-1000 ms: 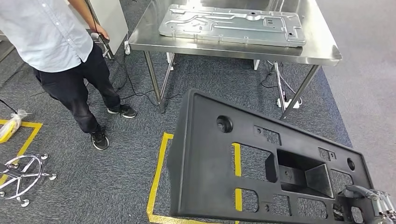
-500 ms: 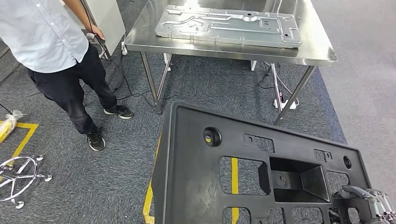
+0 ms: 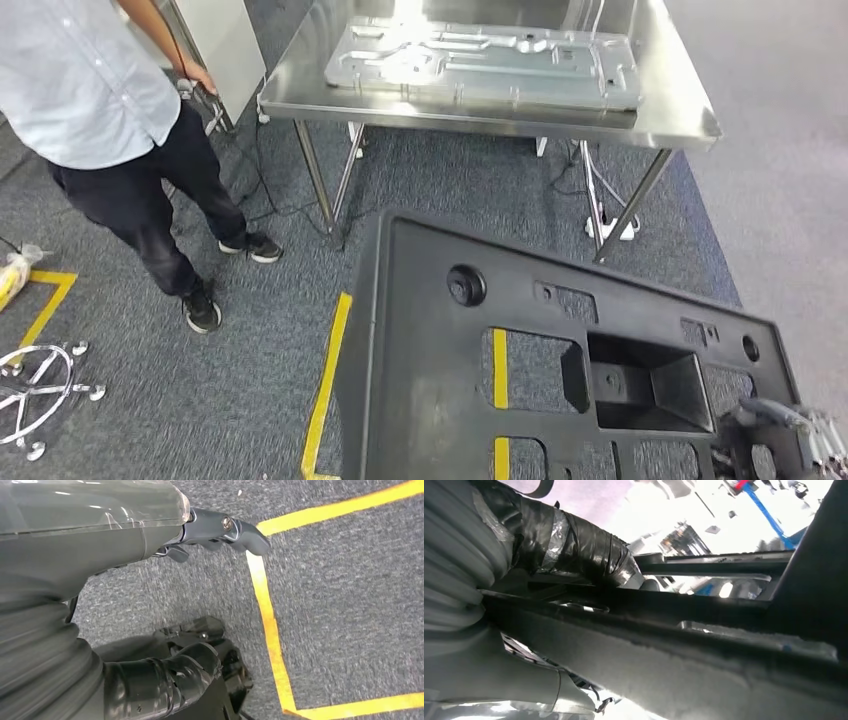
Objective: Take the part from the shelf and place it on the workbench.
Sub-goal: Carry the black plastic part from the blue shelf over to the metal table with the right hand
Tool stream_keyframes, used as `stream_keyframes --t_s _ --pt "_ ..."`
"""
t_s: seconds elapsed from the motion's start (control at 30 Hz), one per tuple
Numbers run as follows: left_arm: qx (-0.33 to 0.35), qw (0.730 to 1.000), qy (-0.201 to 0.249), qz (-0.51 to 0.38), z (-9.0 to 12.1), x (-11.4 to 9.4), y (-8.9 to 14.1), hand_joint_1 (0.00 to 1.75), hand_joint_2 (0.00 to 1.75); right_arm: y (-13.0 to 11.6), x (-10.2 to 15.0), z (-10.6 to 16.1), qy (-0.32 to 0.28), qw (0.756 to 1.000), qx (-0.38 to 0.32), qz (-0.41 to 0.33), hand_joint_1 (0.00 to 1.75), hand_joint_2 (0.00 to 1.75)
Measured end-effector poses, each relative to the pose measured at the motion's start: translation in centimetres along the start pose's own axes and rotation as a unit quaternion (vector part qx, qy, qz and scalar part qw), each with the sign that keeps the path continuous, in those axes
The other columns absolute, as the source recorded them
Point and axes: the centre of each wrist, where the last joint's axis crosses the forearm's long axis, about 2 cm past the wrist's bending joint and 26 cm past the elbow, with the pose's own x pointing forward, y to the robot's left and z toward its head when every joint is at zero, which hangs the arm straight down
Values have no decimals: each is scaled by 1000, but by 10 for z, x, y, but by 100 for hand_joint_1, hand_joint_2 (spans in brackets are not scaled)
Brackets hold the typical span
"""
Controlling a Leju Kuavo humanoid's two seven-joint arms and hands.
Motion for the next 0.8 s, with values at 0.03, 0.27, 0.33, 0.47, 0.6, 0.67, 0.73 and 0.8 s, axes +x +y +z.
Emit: stream_keyframes --t_s 0.03,0.27,0.33,0.47,0.6,0.67,0.73,0.8 --pt "0 1000 -1 0 0 0 0 0 175 0 0 0 0 1000 0 0 175 175" --pt "0 1000 1 -3 1 -1 0 0 175 0 0 0 0 1000 0 0 175 175" --pt "0 1000 2 -3 2 -3 0 0 175 0 0 0 0 1000 1 0 175 175" --pt "2 1000 2 -4 1 -3 2 0 175 1 0 0 0 1000 0 0 175 175" --pt "2 1000 4 -5 3 -5 2 0 175 1 0 0 0 1000 0 1 175 175" --pt "2 1000 3 -6 2 -4 2 0 175 1 0 -1 -2 1000 -1 0 175 175" --pt "2 1000 0 -5 0 -2 3 0 175 2 -1 -2 -3 1000 -1 0 175 175" --pt "1 1000 1 -5 1 -2 2 0 175 2 -1 -1 -2 1000 -1 0 175 175"
